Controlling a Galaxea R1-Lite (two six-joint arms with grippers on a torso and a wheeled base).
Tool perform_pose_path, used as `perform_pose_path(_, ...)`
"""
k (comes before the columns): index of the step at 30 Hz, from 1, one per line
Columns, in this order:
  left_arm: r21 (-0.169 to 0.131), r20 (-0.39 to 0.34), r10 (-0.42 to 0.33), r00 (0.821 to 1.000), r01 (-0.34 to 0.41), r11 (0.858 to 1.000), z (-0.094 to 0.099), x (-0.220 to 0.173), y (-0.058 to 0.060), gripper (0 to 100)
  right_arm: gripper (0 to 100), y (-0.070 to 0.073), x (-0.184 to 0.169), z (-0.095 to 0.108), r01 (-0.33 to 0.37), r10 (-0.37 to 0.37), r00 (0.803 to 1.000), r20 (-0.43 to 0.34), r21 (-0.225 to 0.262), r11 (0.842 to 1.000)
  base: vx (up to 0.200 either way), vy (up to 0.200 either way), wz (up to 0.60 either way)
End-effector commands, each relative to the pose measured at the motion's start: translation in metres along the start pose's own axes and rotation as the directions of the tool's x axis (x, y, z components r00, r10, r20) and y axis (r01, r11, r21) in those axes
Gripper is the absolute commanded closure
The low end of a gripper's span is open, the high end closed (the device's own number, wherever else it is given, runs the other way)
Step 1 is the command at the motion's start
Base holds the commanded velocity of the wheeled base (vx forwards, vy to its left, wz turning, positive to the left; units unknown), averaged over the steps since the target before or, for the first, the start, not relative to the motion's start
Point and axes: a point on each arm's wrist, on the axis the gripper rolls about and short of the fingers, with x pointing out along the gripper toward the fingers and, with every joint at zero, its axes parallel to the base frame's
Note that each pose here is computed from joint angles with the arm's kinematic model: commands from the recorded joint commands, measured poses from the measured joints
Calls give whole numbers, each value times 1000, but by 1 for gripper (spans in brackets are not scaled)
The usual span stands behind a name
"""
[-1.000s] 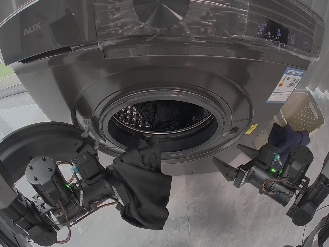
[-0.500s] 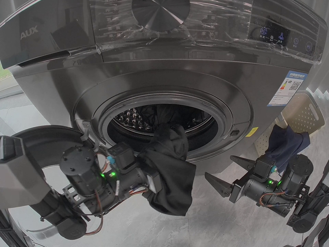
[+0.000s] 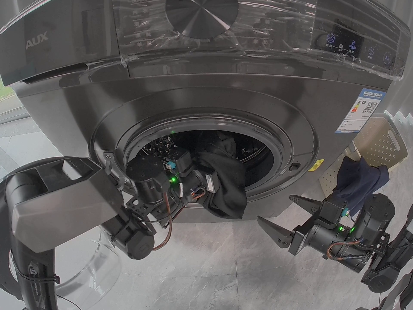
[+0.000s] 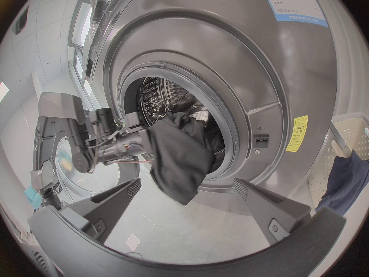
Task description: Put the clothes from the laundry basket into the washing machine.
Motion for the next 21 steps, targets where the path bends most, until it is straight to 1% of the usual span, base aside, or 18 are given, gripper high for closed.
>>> perform_pose_path(1, 4, -3, 56, 998, -56, 998, -20, 27, 19, 100, 0, 1, 1, 0, -4, 4, 1000, 1, 1, 1000, 0, 0, 0)
perform_pose_path(6, 5, -1, 61, 998, -61, 998, -17, 49, 22, 100, 0, 2, 2, -4, -5, 5, 1000, -14, -1, 1000, 0, 0, 0)
perform_pose_path(8, 6, -2, 68, 998, -68, 998, -17, 55, 26, 100, 0, 2, 2, -3, -4, 4, 1000, -12, -1, 1000, 0, 0, 0)
perform_pose_path(9, 8, 1, 79, 997, -79, 997, -17, 62, 31, 100, 0, 2, 2, -3, -2, 2, 1000, -11, -1, 1000, 0, 0, 0)
perform_pose_path(11, 8, 14, 84, 996, -84, 996, -13, 68, 33, 100, 0, 2, 2, -2, -4, 4, 1000, -8, 0, 1000, 0, 0, 0)
perform_pose_path(12, 9, 26, 98, 995, -98, 995, -8, 73, 34, 100, 0, 2, 2, -2, -4, 4, 1000, -8, 0, 1000, 0, 0, 0)
perform_pose_path(15, 9, 42, 121, 992, -121, 993, -2, 83, 39, 100, 0, 2, 2, -2, -4, 4, 1000, -8, 0, 1000, 0, 0, 0)
perform_pose_path(18, 9, 50, 146, 988, -146, 989, -1, 90, 43, 100, 0, 2, 3, -2, -3, 3, 1000, -6, 0, 1000, 0, 0, 0)
perform_pose_path(19, 8, 48, 173, 984, -174, 985, 1, 93, 47, 100, 0, 2, 3, -2, -3, 3, 1000, -6, 0, 1000, 0, 0, 0)
perform_pose_path(21, 6, 52, 183, 982, -184, 983, 3, 96, 47, 100, 0, 1, 2, -1, -2, 2, 1000, -3, 0, 1000, 0, 0, 0)
